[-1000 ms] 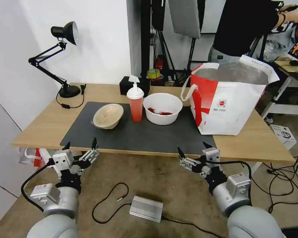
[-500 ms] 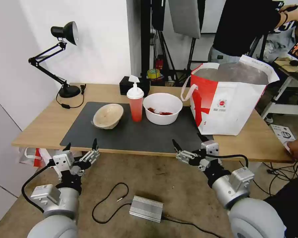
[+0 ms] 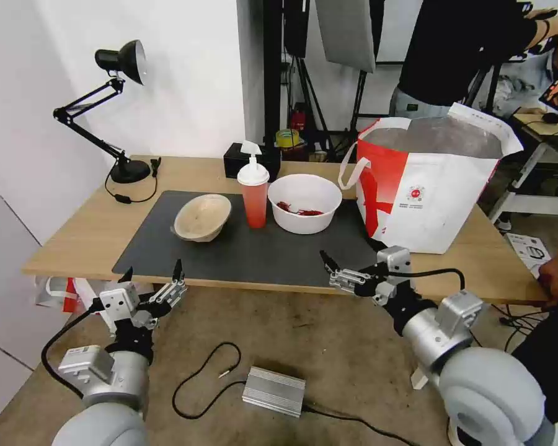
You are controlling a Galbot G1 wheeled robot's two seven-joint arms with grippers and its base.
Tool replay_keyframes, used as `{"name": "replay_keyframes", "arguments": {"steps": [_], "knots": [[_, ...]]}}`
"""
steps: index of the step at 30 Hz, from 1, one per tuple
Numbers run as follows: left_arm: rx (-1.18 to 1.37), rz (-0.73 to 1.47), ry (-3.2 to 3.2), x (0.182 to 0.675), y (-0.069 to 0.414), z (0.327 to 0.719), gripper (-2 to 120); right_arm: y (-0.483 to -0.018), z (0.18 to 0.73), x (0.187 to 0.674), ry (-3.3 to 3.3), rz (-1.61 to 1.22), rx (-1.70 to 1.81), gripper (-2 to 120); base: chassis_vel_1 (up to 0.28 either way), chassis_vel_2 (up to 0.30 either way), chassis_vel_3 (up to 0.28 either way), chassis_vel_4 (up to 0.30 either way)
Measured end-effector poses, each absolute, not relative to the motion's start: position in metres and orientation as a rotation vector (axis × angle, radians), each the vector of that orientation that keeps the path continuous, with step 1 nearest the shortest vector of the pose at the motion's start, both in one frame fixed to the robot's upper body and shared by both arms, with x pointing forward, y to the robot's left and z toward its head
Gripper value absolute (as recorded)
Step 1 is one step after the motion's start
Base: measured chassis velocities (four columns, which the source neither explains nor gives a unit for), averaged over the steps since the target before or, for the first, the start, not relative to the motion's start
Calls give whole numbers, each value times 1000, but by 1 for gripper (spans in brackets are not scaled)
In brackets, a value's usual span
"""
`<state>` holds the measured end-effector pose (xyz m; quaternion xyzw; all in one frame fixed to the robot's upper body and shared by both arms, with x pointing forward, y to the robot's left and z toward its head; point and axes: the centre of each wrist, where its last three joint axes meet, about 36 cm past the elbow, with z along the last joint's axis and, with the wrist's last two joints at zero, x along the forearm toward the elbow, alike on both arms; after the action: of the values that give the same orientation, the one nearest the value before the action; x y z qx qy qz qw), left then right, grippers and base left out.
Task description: Pick up the trash from the table and place it into the takeout bag.
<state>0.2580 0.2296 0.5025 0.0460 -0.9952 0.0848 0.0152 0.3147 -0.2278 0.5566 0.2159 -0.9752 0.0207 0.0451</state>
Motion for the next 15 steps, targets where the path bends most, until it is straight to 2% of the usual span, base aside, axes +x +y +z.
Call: {"name": "replay_keyframes", "arguments": {"steps": [15], "knots": [[135,252,-3100,259,232,503,100,-237,605,359,-2864,14,788,100,0,0,0,0]]}}
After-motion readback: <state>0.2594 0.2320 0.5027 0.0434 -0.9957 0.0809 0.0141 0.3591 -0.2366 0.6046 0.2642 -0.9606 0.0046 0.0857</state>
